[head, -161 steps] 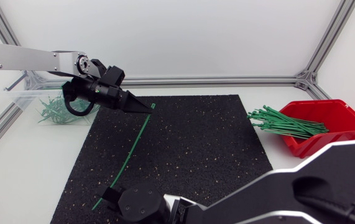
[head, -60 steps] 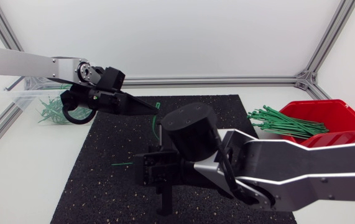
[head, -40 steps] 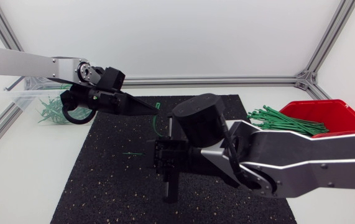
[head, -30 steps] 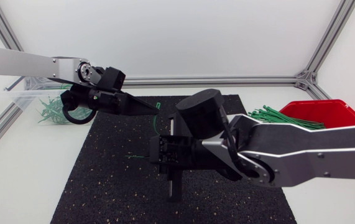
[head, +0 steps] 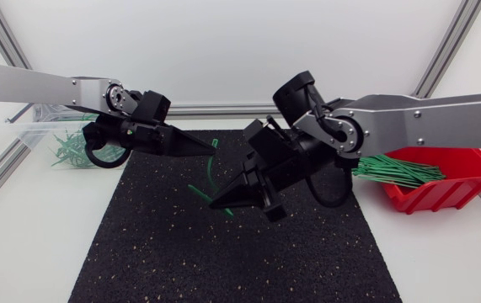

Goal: Take a green cable tie from the red box, thread the tail through the head to close it, then place it in the transparent bin on the left.

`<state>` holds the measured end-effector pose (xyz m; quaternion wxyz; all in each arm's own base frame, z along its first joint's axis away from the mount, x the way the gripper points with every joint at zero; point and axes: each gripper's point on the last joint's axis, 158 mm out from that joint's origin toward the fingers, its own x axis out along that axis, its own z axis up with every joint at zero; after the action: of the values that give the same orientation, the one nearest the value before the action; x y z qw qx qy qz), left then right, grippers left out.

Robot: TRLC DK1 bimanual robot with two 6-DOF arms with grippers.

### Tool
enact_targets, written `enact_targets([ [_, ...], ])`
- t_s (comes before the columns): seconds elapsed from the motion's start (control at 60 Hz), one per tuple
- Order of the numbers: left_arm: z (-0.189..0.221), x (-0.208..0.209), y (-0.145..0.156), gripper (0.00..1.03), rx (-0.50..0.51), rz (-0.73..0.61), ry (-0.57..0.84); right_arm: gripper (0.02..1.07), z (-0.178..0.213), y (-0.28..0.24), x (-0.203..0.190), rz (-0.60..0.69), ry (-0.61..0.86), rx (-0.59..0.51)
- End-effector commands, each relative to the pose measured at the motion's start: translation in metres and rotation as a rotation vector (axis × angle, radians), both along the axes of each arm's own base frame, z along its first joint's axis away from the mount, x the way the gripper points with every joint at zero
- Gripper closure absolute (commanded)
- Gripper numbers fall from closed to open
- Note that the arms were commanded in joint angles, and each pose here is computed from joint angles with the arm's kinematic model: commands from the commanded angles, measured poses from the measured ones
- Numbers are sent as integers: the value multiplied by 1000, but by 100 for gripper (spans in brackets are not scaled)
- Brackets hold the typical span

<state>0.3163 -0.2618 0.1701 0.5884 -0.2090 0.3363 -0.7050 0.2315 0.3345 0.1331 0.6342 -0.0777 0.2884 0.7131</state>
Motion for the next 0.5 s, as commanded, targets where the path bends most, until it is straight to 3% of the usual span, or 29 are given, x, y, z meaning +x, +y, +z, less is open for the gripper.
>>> enact_targets([
  [0.0,0,-5,-1,100,-8,-6,24,102,-9,-1,22,-121,-41,-69],
  [0.05,-2,-6,-3,100,-8,-10,25,102,-4,4,31,-185,-66,-55],
  [0.233,-2,-9,-4,100,-11,-16,17,102,2,6,26,-197,-73,-90],
  [0.483,0,-15,-2,100,-57,-17,-61,102,45,8,19,-213,-141,-47],
])
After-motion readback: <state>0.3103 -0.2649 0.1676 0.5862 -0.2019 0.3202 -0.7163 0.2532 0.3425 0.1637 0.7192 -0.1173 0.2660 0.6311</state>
